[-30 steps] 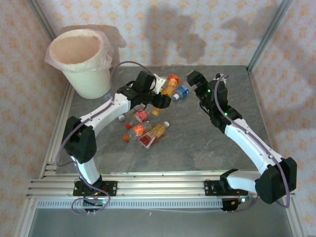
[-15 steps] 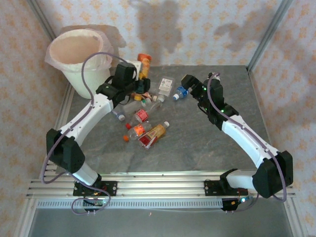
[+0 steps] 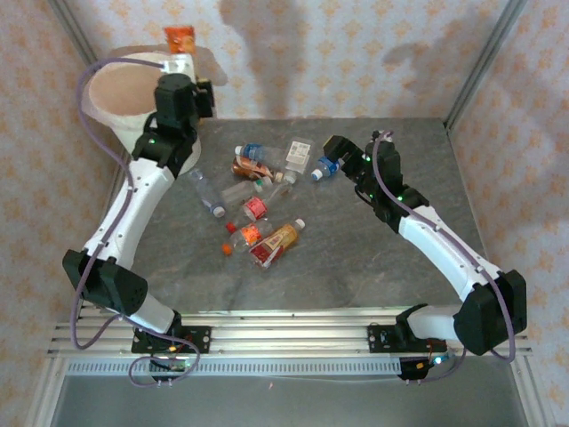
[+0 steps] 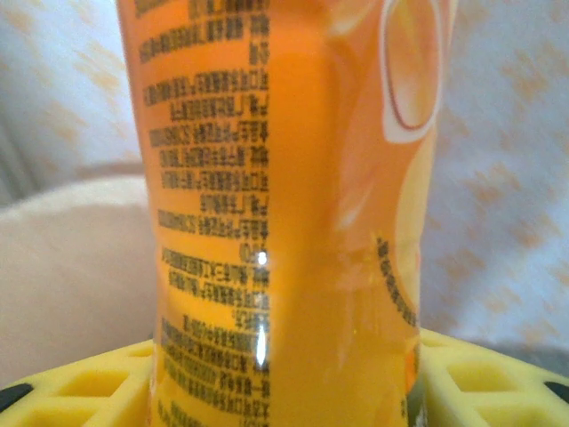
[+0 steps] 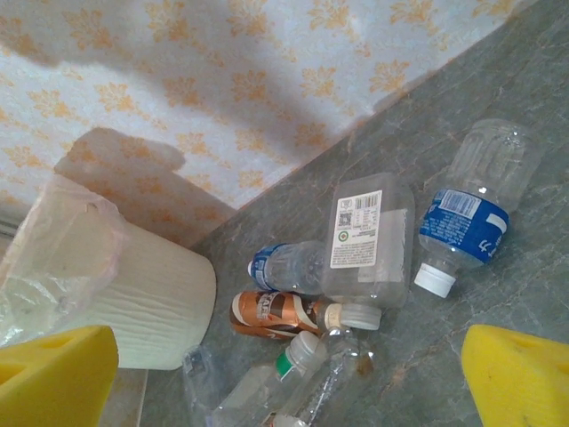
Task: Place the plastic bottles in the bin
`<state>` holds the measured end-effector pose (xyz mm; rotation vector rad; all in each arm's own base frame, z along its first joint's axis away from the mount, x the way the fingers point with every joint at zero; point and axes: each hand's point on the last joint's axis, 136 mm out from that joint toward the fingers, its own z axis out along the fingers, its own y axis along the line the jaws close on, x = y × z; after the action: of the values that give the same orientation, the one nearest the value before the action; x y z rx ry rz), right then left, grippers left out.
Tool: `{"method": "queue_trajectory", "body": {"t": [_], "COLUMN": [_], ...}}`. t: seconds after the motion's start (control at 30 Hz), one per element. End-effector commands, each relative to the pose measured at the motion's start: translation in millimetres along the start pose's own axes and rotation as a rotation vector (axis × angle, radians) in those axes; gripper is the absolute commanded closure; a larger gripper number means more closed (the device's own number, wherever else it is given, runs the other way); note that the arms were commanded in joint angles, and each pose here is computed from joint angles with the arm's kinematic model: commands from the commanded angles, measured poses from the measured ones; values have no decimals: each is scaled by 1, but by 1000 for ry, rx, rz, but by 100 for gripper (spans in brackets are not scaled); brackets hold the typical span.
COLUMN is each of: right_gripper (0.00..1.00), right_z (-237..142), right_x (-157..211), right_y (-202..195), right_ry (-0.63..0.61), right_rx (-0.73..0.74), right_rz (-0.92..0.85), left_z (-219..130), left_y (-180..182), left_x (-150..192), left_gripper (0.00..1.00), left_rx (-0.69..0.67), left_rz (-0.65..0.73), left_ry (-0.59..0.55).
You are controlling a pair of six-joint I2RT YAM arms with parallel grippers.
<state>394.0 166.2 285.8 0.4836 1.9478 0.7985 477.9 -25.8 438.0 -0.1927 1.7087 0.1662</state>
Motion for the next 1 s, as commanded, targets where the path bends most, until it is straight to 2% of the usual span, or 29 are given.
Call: {"method": "queue_trajectory", "body": {"t": [0.0,0.2,0.33,0.53,0.7,0.97], "right_gripper": [1,1,1,1,1,1], "right_z": [-5,-6,-6,-7,-6,0], "right_x": [-8,-6,-4,-2,-1,3], "right_y": [11,9,7,3,-1,-8], "right_ry": [-2,7,13,20,24,33], "right_rx": [-21,-11,-2,15,32,53], "right_rz": [-9,-10,-2,-5,-11,-8], "left_z": [8,41,68,105,141,171], "left_y": [27,68,91,127,146,165], "left_x": [-46,-66,-59,-32,6,63], "left_gripper": [41,41,40,40,40,36], "left_rx": [-64,-125,-158,-313,-383,-511], "left_rz": [-9,-36,-94,-116,-130,-124], "left_ry": [-137,-166,-140,-111,-28,103]}}
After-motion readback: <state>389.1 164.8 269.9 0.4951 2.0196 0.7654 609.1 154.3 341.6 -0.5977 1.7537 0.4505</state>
